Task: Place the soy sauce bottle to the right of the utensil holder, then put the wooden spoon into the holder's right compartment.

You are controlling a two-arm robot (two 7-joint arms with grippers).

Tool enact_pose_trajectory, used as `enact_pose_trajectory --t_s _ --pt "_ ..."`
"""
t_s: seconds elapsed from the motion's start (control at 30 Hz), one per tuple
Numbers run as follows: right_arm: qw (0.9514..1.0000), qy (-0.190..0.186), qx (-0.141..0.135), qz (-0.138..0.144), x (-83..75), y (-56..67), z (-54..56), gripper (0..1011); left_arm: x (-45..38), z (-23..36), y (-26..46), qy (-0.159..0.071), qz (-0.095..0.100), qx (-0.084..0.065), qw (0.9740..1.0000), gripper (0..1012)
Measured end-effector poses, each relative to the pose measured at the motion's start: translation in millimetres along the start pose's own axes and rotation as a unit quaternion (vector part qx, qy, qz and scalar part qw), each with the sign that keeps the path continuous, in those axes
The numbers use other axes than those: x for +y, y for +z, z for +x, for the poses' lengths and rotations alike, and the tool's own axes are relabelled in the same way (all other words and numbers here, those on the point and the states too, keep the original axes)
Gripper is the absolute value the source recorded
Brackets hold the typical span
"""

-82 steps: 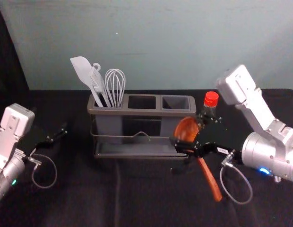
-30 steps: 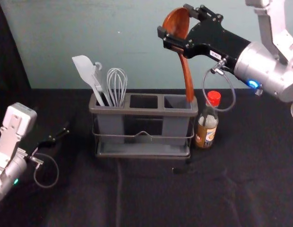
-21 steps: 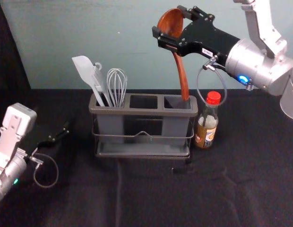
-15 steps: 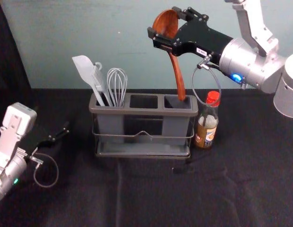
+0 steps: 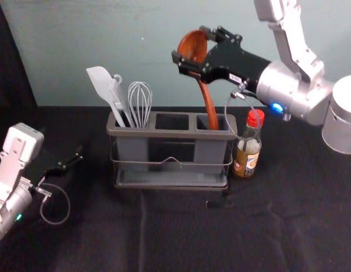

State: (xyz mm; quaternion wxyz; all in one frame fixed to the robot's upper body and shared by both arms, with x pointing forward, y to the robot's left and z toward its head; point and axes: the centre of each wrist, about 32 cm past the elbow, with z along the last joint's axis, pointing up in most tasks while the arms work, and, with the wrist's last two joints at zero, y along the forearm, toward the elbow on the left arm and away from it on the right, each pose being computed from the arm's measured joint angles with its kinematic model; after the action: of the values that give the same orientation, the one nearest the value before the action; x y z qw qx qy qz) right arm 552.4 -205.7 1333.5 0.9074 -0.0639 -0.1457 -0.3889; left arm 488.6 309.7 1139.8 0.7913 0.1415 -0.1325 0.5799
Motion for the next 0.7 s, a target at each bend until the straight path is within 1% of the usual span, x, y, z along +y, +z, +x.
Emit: enact_pose_trajectory --t_s 0.07,0.1,0.27,0.3,0.43,0.7 --pt "1.0000 0.000 0.003 -0.001 -3.5 -2.2 -0.8 833 0.0 0.0 0.0 0.000 0.000 0.000 1.0000 1011" --pt "1.0000 0.000 0.007 -0.002 -8.3 -4.7 -1.5 833 0.0 0.0 0.0 0.000 0.000 0.000 1.0000 1012" --pt "0.9999 0.001 0.014 -0.003 -25.8 -7.3 -3.8 833 0.0 0.0 0.0 0.000 0.000 0.000 1.0000 1011" --pt "0.9999 0.002 0.015 -0.002 -31.0 -7.6 -4.9 833 0.0 0.0 0.0 0.000 0.000 0.000 1.0000 1012" --pt "0.9999 0.008 0.014 -0.001 -43.5 -9.2 -9.4 833 0.0 0.0 0.0 0.000 0.000 0.000 1.0000 1012" --pt "0.9998 0.015 0.008 -0.006 -61.1 -14.4 -18.2 833 0.0 0.0 0.0 0.000 0.000 0.000 1.0000 1012"
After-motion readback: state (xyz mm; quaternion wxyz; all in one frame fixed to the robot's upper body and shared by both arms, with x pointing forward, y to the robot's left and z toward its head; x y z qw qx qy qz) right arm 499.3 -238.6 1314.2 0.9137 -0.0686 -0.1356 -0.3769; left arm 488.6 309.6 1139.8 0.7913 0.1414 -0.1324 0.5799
